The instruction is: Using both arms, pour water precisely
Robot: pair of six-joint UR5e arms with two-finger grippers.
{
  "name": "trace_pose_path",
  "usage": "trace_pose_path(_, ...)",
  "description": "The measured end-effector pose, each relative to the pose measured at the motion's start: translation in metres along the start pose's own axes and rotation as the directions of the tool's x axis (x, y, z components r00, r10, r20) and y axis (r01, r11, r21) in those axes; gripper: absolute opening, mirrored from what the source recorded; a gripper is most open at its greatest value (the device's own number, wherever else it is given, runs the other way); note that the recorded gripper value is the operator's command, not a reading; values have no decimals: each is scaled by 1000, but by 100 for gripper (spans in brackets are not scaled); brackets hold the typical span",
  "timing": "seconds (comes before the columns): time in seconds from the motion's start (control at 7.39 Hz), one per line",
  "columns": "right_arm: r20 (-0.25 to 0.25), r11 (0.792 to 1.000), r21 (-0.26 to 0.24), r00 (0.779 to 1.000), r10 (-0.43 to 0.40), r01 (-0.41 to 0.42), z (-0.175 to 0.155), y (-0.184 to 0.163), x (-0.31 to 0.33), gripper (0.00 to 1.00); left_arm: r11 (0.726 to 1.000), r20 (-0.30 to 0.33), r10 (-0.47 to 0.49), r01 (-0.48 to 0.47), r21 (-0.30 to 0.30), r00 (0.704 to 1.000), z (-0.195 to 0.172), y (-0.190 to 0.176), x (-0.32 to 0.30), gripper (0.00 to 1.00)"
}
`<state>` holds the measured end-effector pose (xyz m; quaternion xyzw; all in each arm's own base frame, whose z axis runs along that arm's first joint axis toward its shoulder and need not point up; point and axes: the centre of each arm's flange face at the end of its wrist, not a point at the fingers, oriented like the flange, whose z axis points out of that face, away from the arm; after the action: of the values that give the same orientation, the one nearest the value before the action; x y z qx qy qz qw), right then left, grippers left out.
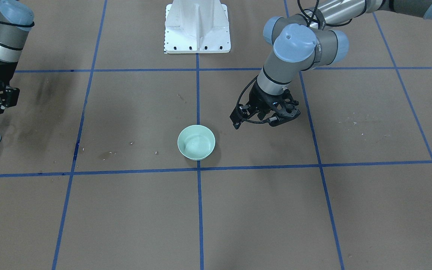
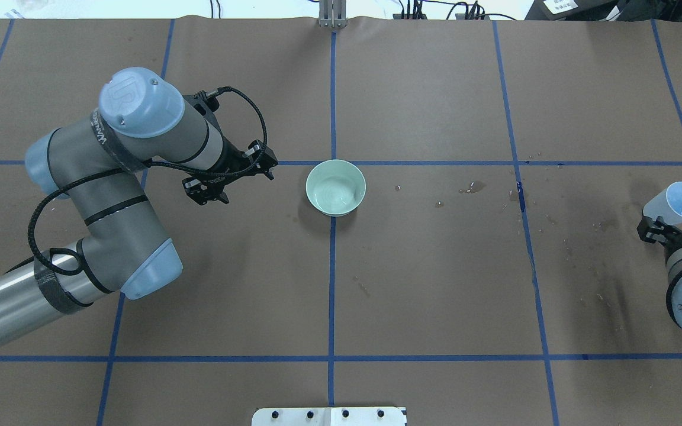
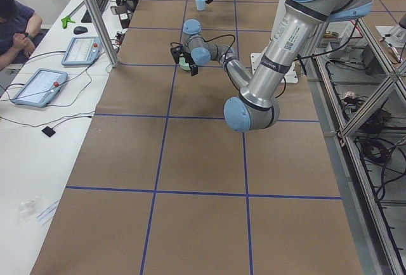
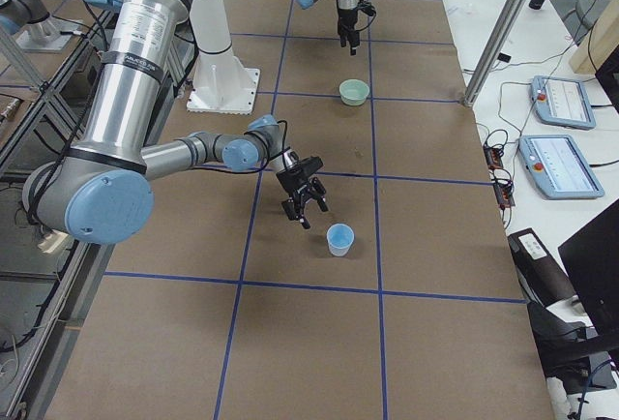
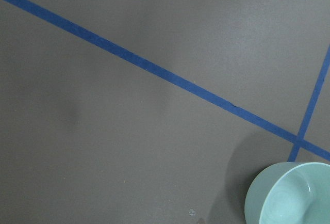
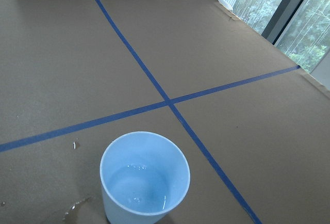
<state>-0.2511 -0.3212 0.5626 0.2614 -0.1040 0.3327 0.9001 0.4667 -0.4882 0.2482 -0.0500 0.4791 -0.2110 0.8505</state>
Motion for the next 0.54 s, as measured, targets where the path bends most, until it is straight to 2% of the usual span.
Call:
trace_pose_path(0.41,-19,990,140,1000,9,-6,23,13,-14,97,1000,6,-3,3,0,1000,1,-1,-7,100)
trace_pose_path(0.54,-23,985,172,1000,5,-1,32,18,-19,97,1000,5,-2,2,1,1000,1,0,-7,100)
